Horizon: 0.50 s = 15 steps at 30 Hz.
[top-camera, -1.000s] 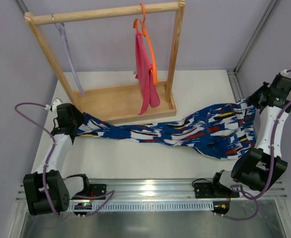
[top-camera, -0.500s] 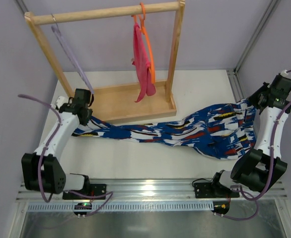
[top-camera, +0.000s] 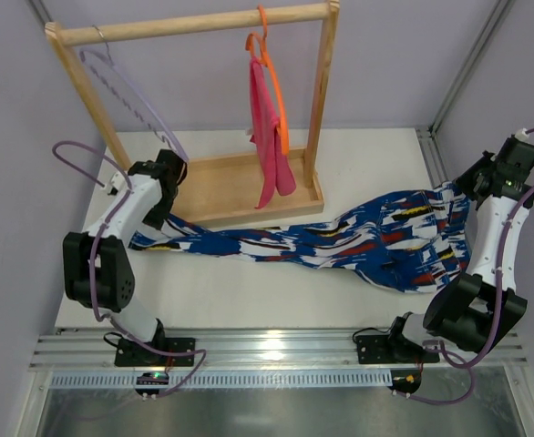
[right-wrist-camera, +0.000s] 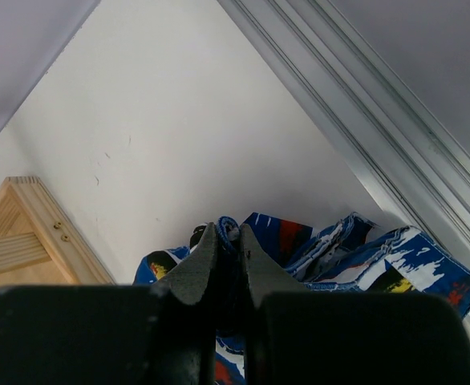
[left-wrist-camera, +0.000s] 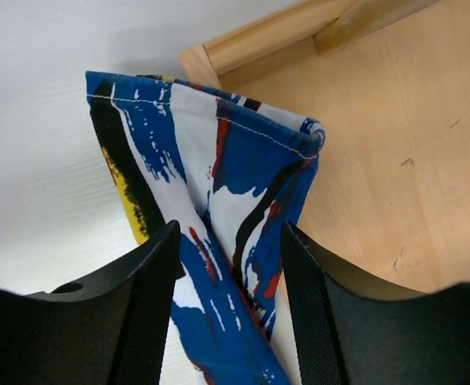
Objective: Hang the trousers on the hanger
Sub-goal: Fold the trousers
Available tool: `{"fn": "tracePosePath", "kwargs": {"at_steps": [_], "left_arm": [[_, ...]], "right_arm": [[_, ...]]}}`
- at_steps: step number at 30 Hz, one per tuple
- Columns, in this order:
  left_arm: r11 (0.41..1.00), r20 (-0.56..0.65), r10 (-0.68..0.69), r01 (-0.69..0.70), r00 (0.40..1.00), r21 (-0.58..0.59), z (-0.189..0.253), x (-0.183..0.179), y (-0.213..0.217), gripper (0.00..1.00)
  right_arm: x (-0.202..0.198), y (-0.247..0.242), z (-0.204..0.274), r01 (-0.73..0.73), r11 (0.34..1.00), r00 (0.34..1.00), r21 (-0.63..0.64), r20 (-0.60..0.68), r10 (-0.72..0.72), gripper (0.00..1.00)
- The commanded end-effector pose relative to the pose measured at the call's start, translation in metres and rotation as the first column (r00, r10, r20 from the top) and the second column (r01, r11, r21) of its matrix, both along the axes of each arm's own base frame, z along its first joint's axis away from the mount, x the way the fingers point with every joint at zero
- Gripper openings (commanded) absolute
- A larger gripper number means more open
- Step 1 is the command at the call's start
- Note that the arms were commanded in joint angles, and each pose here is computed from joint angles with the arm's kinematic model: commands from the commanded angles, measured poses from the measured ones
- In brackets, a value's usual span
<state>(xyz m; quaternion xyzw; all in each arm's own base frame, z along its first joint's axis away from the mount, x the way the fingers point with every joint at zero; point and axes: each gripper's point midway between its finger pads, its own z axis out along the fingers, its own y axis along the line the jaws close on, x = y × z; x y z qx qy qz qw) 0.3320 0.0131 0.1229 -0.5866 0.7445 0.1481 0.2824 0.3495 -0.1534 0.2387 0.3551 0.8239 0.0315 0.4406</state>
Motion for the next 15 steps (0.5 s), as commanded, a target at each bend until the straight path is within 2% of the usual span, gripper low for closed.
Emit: {"fn": "tracePosePath", "kwargs": {"at_steps": [1,3,8,15], "left_arm": [[0.994,-0.021,0.081,-0.079,0.996,0.073,0.003,0.002,0.012,0.54],[0.991,-0.021,0.112,-0.110,0.994,0.071,0.004,0.005,0.012,0.58],[0.990,-0.067,0.118,-0.112,0.991,0.087,-0.006,0.007,0.001,0.59],[0.991,-0.049,0.113,-0.109,0.992,0.078,-0.017,0.021,-0.012,0.62]], "right_arm": [[-0.001,0.003,0.020,-0.013,0.999,0.999,-0.032,0.050,0.014,0.04],[-0.001,0.004,0.020,-0.017,0.999,0.999,-0.031,0.047,0.018,0.04],[0.000,0.003,0.019,-0.014,0.999,0.999,-0.031,0.047,0.015,0.04],[-0.002,0.005,0.020,-0.018,0.999,0.999,-0.028,0.050,0.019,0.04]]}}
